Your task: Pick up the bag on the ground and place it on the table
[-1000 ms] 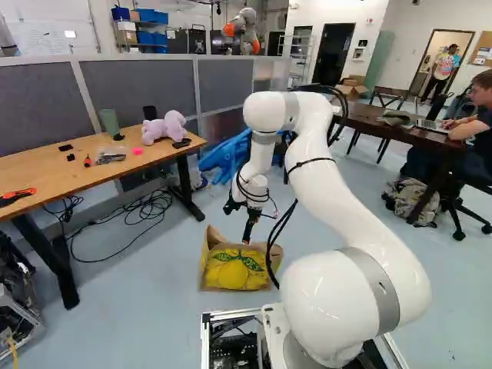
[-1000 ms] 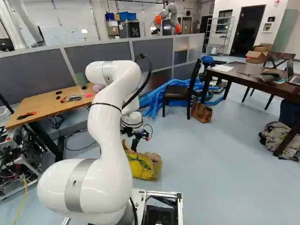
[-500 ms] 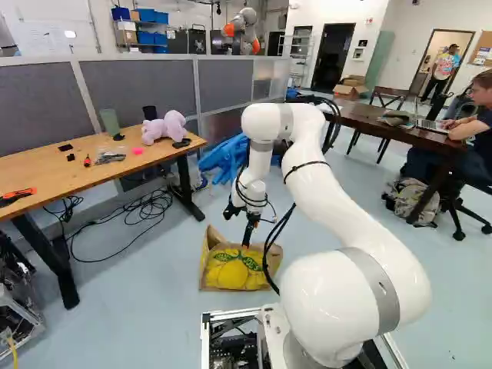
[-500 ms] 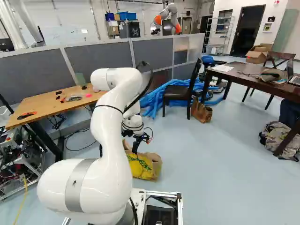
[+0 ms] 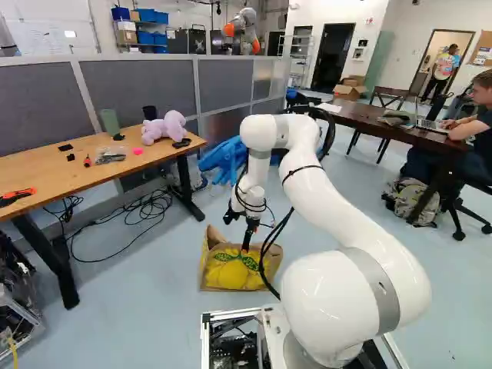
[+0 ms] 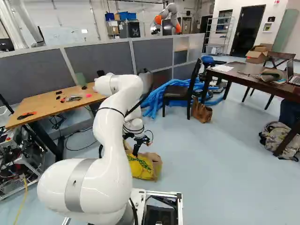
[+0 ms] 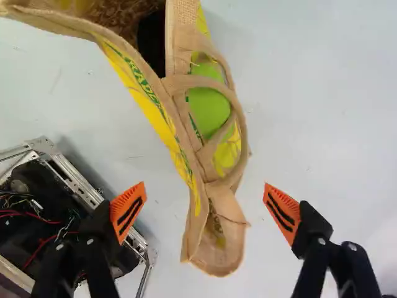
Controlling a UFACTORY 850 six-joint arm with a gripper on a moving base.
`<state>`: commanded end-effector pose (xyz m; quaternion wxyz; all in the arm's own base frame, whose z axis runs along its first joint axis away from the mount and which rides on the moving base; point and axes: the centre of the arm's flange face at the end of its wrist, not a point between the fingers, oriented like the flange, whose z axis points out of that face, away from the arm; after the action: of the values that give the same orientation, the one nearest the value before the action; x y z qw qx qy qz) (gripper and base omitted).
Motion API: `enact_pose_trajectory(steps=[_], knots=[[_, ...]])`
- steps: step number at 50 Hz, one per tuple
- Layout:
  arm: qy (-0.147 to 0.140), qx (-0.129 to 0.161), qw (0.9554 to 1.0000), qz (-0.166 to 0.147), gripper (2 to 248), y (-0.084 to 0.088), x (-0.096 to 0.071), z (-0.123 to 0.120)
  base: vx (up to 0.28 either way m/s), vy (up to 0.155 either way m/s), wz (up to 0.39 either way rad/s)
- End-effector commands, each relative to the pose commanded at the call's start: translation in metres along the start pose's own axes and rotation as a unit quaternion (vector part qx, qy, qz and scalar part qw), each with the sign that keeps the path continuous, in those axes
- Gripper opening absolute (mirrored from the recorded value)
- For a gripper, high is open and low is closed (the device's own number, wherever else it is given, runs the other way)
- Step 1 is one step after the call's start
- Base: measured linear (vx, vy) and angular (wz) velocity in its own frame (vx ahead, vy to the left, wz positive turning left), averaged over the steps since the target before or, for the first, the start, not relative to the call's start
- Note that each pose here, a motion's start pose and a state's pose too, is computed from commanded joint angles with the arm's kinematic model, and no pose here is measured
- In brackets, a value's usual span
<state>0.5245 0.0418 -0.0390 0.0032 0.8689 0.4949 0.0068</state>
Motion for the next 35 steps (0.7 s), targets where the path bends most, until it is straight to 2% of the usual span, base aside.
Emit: enact_pose_trajectory(steps=[35], knots=[[-0.005,0.007,1.0000,0.000,247,0.002,0.001,0.053,0.000,0.000,0.000]])
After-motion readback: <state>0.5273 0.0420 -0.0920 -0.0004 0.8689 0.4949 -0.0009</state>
